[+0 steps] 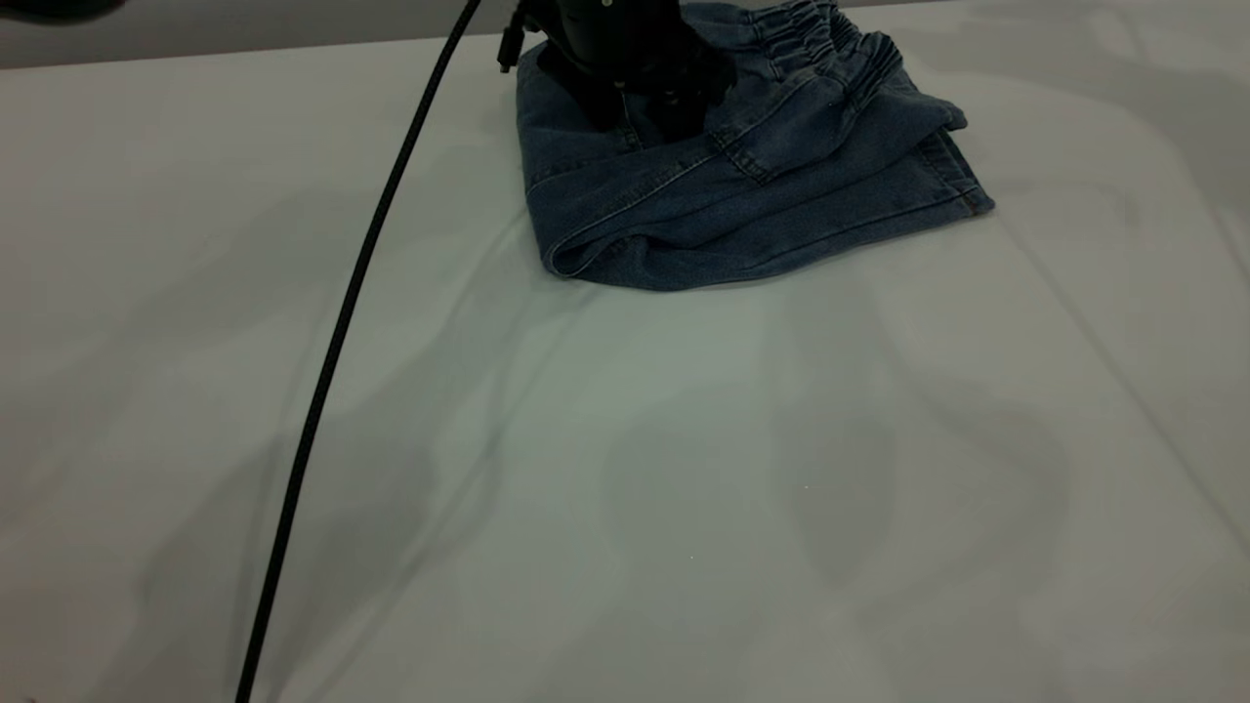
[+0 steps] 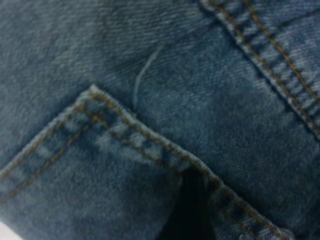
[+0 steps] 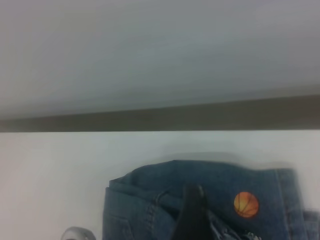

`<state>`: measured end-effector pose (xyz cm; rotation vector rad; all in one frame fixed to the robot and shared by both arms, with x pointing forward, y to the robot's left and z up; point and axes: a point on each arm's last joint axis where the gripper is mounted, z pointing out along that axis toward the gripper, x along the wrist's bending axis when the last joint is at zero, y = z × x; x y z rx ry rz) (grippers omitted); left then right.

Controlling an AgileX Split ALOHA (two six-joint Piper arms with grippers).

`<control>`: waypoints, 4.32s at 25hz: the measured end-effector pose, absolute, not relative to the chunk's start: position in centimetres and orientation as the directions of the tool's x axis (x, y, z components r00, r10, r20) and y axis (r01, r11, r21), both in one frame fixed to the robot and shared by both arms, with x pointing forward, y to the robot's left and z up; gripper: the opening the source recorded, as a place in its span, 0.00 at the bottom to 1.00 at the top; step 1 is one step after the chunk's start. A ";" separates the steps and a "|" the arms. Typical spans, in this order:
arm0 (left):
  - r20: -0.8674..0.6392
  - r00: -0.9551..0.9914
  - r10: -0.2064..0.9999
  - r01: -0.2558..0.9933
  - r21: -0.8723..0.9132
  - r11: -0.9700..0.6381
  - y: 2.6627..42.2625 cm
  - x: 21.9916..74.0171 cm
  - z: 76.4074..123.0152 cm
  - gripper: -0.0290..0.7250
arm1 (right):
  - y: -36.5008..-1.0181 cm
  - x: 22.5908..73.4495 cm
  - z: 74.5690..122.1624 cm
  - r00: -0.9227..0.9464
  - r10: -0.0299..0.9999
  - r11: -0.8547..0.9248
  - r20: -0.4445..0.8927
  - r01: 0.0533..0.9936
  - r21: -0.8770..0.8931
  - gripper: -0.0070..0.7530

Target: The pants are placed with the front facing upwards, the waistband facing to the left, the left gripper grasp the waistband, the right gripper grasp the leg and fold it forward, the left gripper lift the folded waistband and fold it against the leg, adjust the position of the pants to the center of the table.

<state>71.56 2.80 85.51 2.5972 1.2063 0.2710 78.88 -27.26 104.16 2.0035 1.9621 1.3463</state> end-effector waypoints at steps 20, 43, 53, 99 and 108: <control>-0.026 0.894 0.447 0.443 0.203 -0.873 2.6 69.4 87.4 0.80 | -27.2 78.9 104.2 -0.182 0.828 -0.192 0.531 0.797 0.573 0.66; -0.051 0.591 0.805 0.766 0.346 -0.541 1.8 71.5 86.4 0.80 | -26.8 78.8 104.3 -0.194 0.812 -0.197 0.551 0.798 0.570 0.66; -0.024 0.610 0.792 0.759 0.305 -0.575 2.1 71.5 84.1 0.80 | -26.8 78.8 104.3 -0.194 0.814 -0.194 0.547 0.797 0.572 0.66; 0.214 0.548 0.809 0.588 0.590 -0.554 4.7 68.8 109.7 0.80 | -24.7 74.3 115.6 -0.386 0.779 -0.145 0.493 0.654 0.742 0.66; 0.299 0.457 0.838 0.450 0.734 -0.508 8.3 64.2 120.8 0.80 | -20.4 71.9 117.6 -0.459 0.751 -0.059 0.475 0.670 0.740 0.66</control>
